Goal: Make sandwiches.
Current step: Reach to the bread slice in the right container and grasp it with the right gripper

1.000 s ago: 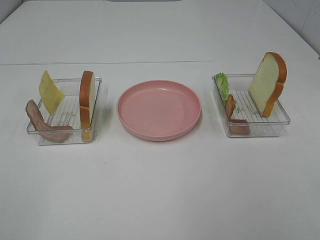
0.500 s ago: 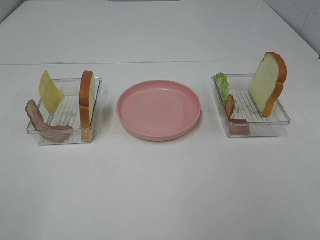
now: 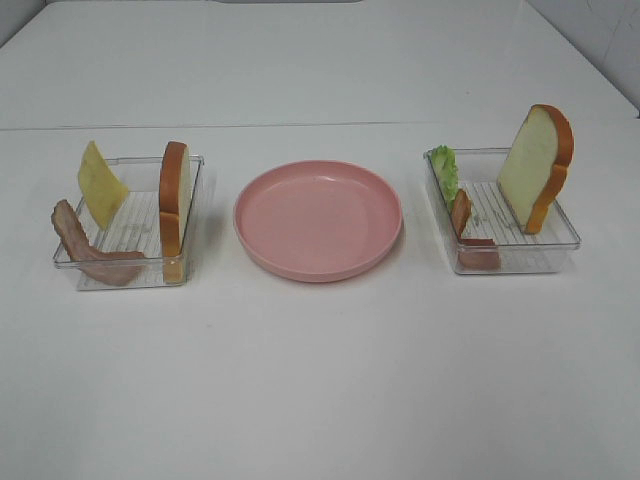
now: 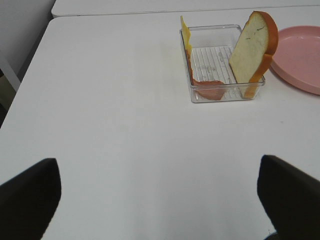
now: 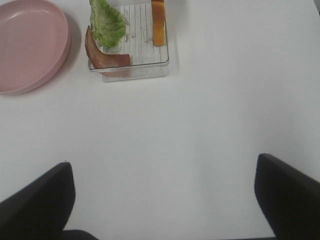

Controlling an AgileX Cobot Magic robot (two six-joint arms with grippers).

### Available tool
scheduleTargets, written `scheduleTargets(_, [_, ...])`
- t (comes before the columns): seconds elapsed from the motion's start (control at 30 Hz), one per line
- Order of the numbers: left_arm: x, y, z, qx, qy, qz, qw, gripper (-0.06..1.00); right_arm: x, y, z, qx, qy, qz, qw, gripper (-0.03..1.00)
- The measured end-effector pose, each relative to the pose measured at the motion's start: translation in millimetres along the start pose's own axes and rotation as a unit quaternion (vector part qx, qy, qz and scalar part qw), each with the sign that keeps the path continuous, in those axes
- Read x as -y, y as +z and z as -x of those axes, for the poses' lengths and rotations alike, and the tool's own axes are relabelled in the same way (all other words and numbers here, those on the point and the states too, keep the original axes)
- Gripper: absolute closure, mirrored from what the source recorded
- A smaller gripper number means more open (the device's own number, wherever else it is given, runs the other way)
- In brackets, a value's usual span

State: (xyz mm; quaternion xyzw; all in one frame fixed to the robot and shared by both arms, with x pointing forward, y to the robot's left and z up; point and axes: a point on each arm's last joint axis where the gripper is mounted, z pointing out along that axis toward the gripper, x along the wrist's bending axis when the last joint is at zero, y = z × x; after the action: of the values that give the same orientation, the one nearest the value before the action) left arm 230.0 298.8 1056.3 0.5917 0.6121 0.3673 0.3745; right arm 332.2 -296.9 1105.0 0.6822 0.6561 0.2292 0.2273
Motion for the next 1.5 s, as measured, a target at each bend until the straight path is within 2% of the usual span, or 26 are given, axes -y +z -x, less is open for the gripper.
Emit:
scheduleTargets(0.03, [0.0, 0.0, 0.0, 0.000, 0.000, 0.000, 1.000, -0.05, 0.0, 0.0, 0.0, 0.000, 0.000, 0.000, 1.000, 0.04])
scheduleTargets(0.07, [0.0, 0.0, 0.0, 0.000, 0.000, 0.000, 1.000, -0.05, -33.1, 7.0, -4.1, -0.003, 0.001, -0.018, 1.000, 0.04])
scheduleTargets(0.1, [0.0, 0.0, 0.0, 0.000, 0.000, 0.000, 1.000, -0.05, -33.1, 7.0, -4.1, -0.003, 0.001, -0.018, 1.000, 0.04])
scheduleTargets(0.13, [0.0, 0.0, 0.0, 0.000, 0.000, 0.000, 1.000, -0.05, -63.2, 23.2, -7.7, 0.000, 0.000, -0.046, 0.999, 0.04])
scheduleTargets(0.17, [0.0, 0.0, 0.0, 0.000, 0.000, 0.000, 1.000, -0.05, -77.7, 31.7, -9.4, 0.000, -0.003, -0.057, 0.998, 0.04])
scheduleTargets(0.2, [0.0, 0.0, 0.0, 0.000, 0.000, 0.000, 1.000, -0.05, -77.7, 31.7, -9.4, 0.000, -0.003, -0.057, 0.998, 0.04])
scheduleTargets(0.23, [0.0, 0.0, 0.0, 0.000, 0.000, 0.000, 1.000, -0.05, -100.3, 50.2, -12.5, 0.001, -0.012, -0.078, 0.997, 0.04])
scheduleTargets(0.27, [0.0, 0.0, 0.0, 0.000, 0.000, 0.000, 1.000, -0.05, -100.3, 50.2, -12.5, 0.001, -0.012, -0.078, 0.997, 0.04])
scheduleTargets(0.3, [0.0, 0.0, 0.0, 0.000, 0.000, 0.000, 1.000, -0.05, -120.0, 69.7, -15.4, 0.002, -0.019, -0.097, 0.995, 0.04])
scheduleTargets(0.57, [0.0, 0.0, 0.0, 0.000, 0.000, 0.000, 1.000, -0.05, -170.8, 128.8, -23.2, 0.001, -0.035, -0.136, 0.990, 0.04])
scheduleTargets(0.7, [0.0, 0.0, 0.0, 0.000, 0.000, 0.000, 1.000, -0.05, -189.3, 144.1, -25.6, 0.000, -0.050, -0.149, 0.988, 0.04])
scheduleTargets(0.87, [0.0, 0.0, 0.0, 0.000, 0.000, 0.000, 1.000, -0.05, -221.9, 179.0, -25.1, -0.011, -0.073, -0.186, 0.980, 0.04])
scheduleTargets(0.97, [0.0, 0.0, 0.0, 0.000, 0.000, 0.000, 1.000, -0.05, -225.8, 184.6, -22.8, -0.017, -0.072, -0.189, 0.979, 0.04])
scheduleTargets(1.03, [0.0, 0.0, 0.0, 0.000, 0.000, 0.000, 1.000, -0.05, -235.8, 209.8, -4.4, -0.028, -0.056, -0.197, 0.978, 0.04])
scheduleTargets(1.13, [0.0, 0.0, 0.0, 0.000, 0.000, 0.000, 1.000, -0.05, -236.8, 216.4, 1.0, -0.031, -0.049, -0.200, 0.978, 0.04])
scheduleTargets(1.27, [0.0, 0.0, 0.0, 0.000, 0.000, 0.000, 1.000, -0.05, -233.0, 242.7, 21.1, -0.039, -0.021, -0.223, 0.974, 0.04])
scheduleTargets(1.5, [0.0, 0.0, 0.0, 0.000, 0.000, 0.000, 1.000, -0.05, -229.5, 264.0, 20.1, -0.070, -0.005, -0.227, 0.971, 0.04])
